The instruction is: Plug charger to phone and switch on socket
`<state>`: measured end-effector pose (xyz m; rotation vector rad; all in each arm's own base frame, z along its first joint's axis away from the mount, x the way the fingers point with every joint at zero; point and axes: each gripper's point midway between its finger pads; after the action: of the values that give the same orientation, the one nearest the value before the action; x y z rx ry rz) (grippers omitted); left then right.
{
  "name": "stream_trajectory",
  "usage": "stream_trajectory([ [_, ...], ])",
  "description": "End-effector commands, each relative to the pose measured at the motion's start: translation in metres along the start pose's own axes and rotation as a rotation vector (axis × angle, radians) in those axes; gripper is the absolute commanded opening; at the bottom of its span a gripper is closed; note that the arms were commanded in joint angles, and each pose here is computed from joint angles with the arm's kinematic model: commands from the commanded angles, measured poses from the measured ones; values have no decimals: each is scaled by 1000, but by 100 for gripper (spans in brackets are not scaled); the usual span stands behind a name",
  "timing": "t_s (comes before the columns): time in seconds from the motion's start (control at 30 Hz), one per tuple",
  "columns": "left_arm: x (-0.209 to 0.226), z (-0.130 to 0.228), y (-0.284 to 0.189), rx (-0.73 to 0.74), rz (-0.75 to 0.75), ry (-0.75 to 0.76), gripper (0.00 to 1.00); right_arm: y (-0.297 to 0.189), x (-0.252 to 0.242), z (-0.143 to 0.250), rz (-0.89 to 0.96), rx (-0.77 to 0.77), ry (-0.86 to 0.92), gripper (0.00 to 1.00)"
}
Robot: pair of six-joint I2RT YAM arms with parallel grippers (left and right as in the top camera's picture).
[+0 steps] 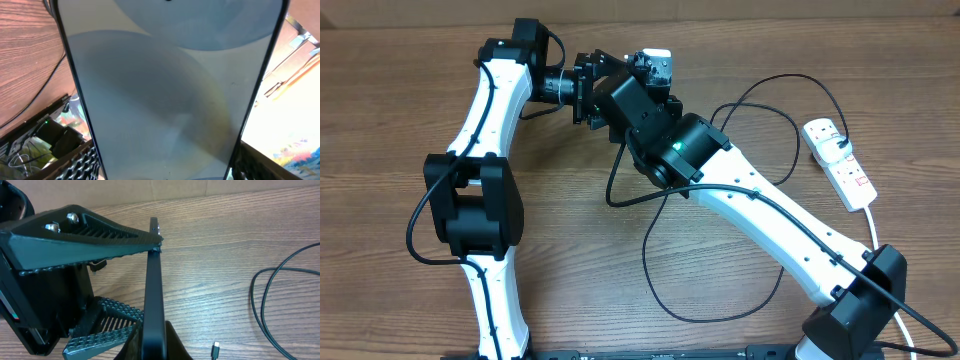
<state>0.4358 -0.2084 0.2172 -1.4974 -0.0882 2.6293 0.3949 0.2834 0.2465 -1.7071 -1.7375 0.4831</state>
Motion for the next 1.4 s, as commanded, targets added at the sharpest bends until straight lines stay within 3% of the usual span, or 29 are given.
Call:
stream_trajectory([
  [0.0,-12,6,3,37,36,27,76,-5,7,-11,-25,-27,19,4],
  [0.17,-13,6,3,36,36,34,81,-5,7,-12,-28,-31,23,4],
  [0.3,-14,4,3,35,38,62,100,-6,2,-19,1,-66,85,4],
  [0.57,-15,2,4,30,35,86,100,-8,-17,-40,82,-158,166,4],
  [0.9,11,-22,2,-102,-120,85,100,-25,-51,-80,44,-183,535,4],
  [1.37,12,-22,4,-101,-123,52,100,-33,-79,-100,-56,-95,926,4],
])
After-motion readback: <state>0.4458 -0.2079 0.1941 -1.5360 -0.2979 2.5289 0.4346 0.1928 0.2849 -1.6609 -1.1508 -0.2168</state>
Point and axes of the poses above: each gripper's point midway between its finger pads, its own y axis out along the fingers, its own x axis along the line the jaws close on, z = x × y, and after that the axes turned 4 degrees about y, right-handed
